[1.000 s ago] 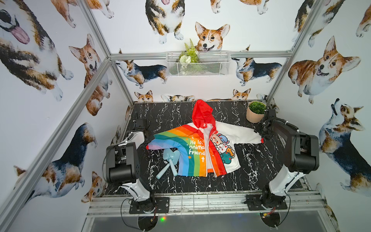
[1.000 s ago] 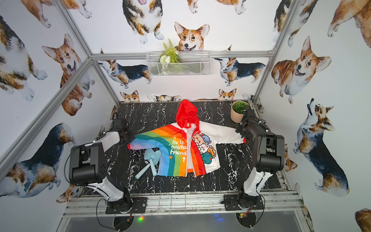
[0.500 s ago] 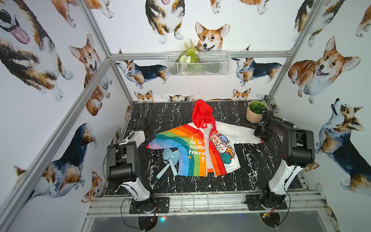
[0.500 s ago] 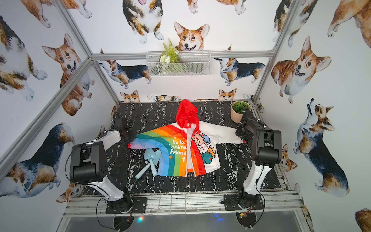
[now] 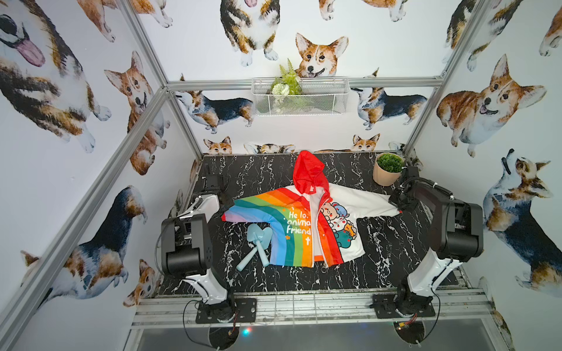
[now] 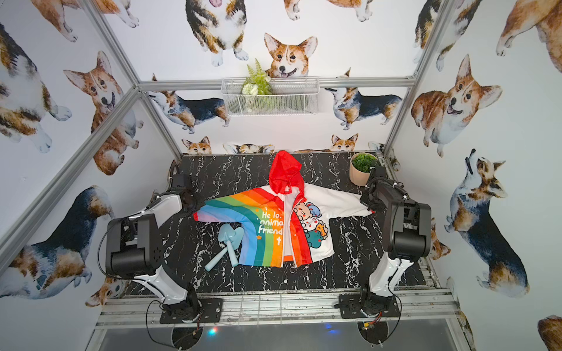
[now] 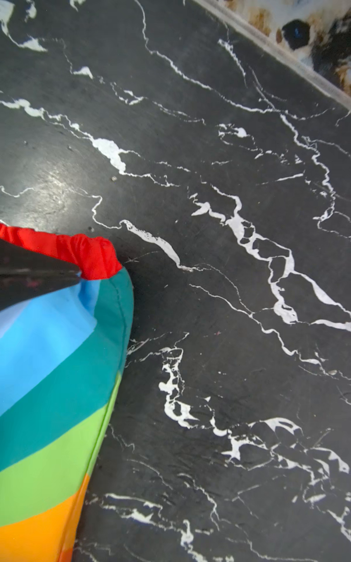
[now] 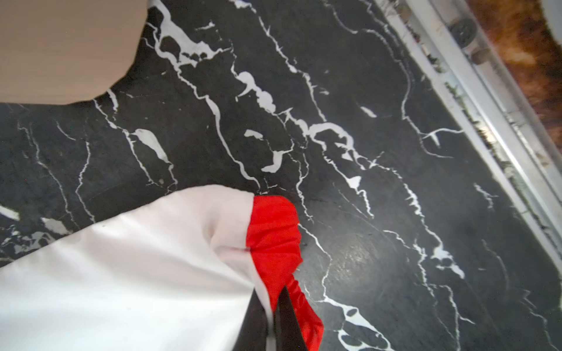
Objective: Unzip the jacket
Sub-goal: Smooth out the jacket at the center of the board.
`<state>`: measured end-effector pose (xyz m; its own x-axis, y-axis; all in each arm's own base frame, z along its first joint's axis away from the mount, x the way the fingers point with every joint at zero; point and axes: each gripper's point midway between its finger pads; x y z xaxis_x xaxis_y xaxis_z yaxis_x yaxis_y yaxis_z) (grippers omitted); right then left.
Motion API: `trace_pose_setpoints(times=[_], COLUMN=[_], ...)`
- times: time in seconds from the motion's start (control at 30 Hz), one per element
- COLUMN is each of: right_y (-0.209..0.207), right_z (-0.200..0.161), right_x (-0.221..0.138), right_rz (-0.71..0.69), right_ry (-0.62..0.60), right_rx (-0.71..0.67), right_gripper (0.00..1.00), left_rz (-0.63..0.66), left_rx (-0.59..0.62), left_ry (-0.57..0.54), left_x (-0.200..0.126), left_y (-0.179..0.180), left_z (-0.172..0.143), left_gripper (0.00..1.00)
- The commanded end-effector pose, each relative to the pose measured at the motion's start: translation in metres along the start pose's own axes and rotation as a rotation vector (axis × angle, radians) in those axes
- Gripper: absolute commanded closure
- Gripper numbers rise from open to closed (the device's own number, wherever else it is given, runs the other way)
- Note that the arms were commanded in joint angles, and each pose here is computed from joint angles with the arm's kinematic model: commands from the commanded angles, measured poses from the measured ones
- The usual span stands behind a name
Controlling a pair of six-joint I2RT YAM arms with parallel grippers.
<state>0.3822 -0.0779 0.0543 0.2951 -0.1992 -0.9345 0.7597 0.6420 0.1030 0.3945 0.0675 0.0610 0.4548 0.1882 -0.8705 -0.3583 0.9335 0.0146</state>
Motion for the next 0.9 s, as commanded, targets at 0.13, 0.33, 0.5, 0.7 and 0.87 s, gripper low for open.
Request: trace_pose_setpoints(times=[0.13,0.33,0.5,0.7,0.87], right_y=[-0.015,-0.010,0.010,0.131,0.181], right_z=[0.003,0.007,0.012,-0.047,-0.093], right_x=[0.008,-0.011,-0.061,-0.101,-0.084], right_rz=[-0.102,-0.067,0.071,0.657,0.730], right_ry=[-0.012,-0.043,-0.238,-0.085,0.118], right_rx=[0.010,0.026,0.012,-0.177,-0.295], right_gripper=[1.00,0.42,0.31,0.53,0.58], left_rz=[0.059,0.053,0.156,-0.098,-0.317], left_rx=[-0.005,-0.020,-0.058,0.045,0.341], left_ry=[0.016,-0.050,-0.192,-0.386,-0.407], left_x=[-0.001,-0.022,-0.070,-0.102,-0.119], left_y=[0.011,0.014,0.040,-0.028,-0.168], left_z=[-0.005,0.004,0.016,0.036,0.030], left_gripper=[1.00,0.18,0.00,0.09,0.11])
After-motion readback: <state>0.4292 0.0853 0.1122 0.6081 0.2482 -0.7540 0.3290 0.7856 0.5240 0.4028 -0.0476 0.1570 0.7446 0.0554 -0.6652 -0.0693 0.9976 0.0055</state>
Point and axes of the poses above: each gripper's point midway between its finger pads, its own x axis out along the fingers, its own y axis along the line the jaws close on, z = x × y, and after that the axes turned 13 degrees about x, right-handed
